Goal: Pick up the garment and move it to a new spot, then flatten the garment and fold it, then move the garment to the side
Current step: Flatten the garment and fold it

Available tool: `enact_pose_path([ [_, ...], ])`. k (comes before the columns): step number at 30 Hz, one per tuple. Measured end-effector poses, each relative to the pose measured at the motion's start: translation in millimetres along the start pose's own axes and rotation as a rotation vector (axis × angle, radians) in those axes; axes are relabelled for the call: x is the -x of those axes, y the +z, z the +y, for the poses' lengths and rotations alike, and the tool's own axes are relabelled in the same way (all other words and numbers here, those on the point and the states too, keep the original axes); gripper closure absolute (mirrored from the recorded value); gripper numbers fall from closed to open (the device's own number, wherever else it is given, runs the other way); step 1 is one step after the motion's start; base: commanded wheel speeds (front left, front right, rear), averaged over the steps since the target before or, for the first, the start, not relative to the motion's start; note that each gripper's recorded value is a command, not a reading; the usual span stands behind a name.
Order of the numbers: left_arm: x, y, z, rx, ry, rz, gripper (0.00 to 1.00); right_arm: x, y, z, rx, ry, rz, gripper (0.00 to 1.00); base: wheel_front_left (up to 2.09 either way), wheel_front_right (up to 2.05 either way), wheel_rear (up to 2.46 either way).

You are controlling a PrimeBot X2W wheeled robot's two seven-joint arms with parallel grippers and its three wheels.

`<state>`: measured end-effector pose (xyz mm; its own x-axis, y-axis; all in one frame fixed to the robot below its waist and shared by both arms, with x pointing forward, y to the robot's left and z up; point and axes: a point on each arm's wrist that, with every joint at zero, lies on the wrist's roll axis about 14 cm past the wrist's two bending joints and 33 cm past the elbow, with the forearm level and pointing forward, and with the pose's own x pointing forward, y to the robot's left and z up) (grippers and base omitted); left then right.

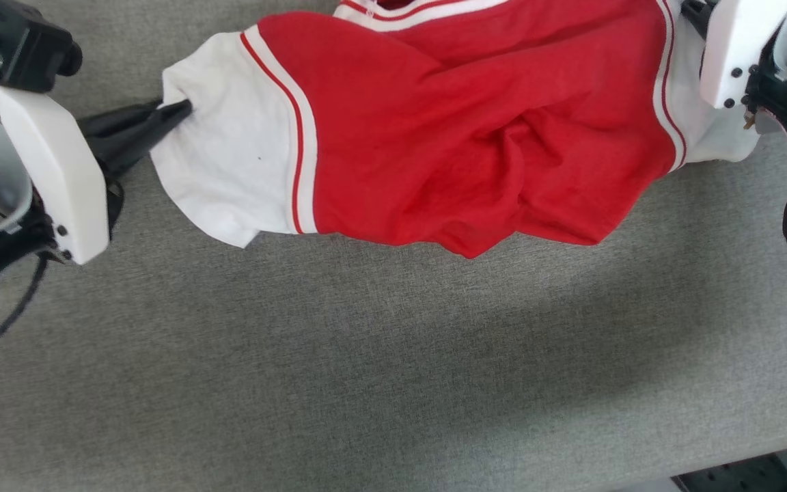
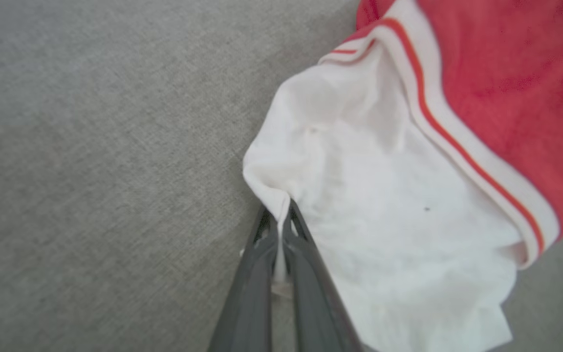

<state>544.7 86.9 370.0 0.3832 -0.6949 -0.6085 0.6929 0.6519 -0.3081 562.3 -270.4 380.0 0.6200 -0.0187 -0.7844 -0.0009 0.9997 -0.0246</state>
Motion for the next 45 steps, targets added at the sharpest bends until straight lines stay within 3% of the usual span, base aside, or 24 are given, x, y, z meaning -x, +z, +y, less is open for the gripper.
enact_pose_path([
  [5,14.4,19.8,-7.4,0.037,0.017,-0.123,1.00,30.7,40.3,9.2,-0.044,0.057,-0.203,1.00,0.00,0.00,0.00],
  [11,57.4,69.8,-3.9,0.111,0.074,-0.381,1.00,77.7,88.5,0.9,-0.086,0.063,-0.416,1.00,0.00,0.00,0.00],
  [17,98.3,98.3,30.8,0.132,0.210,-0.540,1.00,94.0,136.9,22.9,-0.069,0.067,-0.568,1.00,0.00,0.00,0.00],
  [25,172.5,210.1,86.5,0.104,0.406,-0.919,1.00,138.2,247.1,47.8,-0.115,0.070,-0.912,1.00,0.00,0.00,0.00],
  [32,255.1,293.6,80.1,0.115,0.437,-1.242,1.00,210.2,312.6,39.2,-0.134,0.003,-1.221,1.00,0.00,0.00,0.00],
  [34,272.6,308.4,68.1,0.106,0.412,-1.306,1.00,223.8,319.4,35.2,-0.143,-0.012,-1.268,1.00,0.00,0.00,0.00],
  [37,264.1,301.1,54.4,0.107,0.368,-1.284,1.00,214.3,313.0,39.8,-0.122,-0.010,-1.220,1.00,0.00,0.00,0.00],
  [45,195.7,188.0,40.9,0.275,0.288,-1.004,1.00,151.3,236.5,41.3,-0.066,0.019,-1.020,1.00,0.00,0.00,0.00],
])
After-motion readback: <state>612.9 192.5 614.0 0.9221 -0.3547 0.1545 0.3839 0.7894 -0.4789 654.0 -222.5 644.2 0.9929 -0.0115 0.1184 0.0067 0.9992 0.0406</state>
